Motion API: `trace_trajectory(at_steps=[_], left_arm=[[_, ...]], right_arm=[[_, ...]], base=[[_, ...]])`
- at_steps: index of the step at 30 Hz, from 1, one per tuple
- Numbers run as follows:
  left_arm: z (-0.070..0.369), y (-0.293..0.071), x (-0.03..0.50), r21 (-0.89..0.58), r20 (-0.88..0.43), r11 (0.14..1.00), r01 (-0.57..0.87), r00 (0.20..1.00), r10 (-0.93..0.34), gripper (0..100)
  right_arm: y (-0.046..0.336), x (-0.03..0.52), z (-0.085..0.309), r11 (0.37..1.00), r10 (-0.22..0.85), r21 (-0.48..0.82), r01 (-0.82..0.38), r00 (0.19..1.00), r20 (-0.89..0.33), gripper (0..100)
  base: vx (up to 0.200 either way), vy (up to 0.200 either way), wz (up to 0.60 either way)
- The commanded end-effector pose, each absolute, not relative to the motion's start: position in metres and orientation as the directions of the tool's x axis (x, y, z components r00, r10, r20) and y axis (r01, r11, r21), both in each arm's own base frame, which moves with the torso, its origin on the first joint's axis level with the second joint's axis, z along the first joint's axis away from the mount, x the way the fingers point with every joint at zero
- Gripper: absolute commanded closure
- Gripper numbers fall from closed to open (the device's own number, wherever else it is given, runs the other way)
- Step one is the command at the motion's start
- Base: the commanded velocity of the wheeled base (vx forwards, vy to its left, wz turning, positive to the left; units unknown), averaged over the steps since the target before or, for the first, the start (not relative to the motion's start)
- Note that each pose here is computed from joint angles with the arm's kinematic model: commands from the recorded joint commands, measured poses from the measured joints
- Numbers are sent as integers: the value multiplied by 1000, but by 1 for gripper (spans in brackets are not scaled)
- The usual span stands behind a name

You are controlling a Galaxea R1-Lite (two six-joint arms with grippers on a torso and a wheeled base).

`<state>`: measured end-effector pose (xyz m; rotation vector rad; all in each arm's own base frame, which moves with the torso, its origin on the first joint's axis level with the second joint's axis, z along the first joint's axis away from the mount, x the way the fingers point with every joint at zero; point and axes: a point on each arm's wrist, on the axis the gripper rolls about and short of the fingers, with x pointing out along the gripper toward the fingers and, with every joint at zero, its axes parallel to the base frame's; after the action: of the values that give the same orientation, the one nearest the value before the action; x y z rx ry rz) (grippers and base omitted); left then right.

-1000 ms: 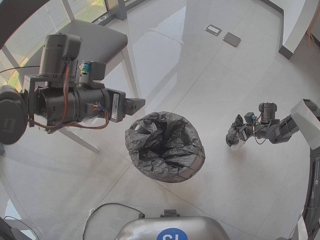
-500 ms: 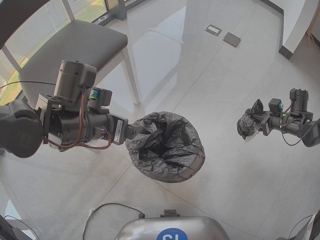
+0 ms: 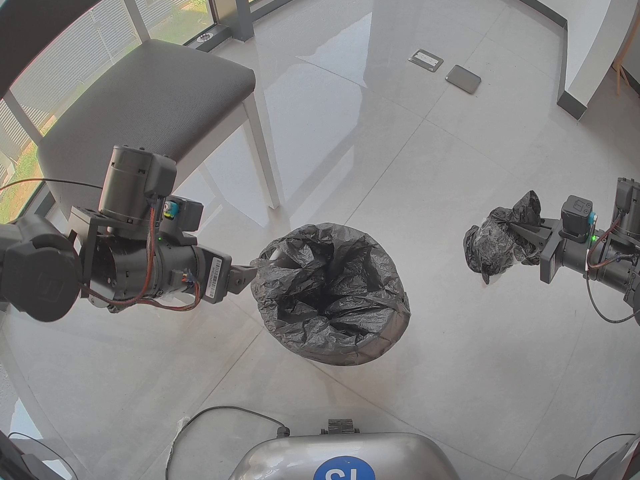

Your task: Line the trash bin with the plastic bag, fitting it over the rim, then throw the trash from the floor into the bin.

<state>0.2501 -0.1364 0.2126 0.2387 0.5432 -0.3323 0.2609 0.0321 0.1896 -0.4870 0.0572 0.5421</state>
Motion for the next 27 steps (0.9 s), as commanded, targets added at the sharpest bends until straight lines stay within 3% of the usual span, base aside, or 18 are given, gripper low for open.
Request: trace_trajectory(at_steps=[1, 18, 27], left_arm=[[207, -130, 245, 143, -555, 919, 367, 799, -232, 0], [202, -104, 249, 199, -550, 927, 317, 819, -162, 0], [203, -97, 250, 201, -550, 935, 291, 824, -138, 0]], right_arm=[[35, 260, 192, 739, 494, -436, -513, 853, -167, 100], [85, 260, 207, 642, 647, -445, -624, 752, -121, 100], [135, 253, 196, 525, 765, -412, -745, 625, -155, 100]], base=[[0, 0, 0], [0, 0, 0], [0, 0, 0]])
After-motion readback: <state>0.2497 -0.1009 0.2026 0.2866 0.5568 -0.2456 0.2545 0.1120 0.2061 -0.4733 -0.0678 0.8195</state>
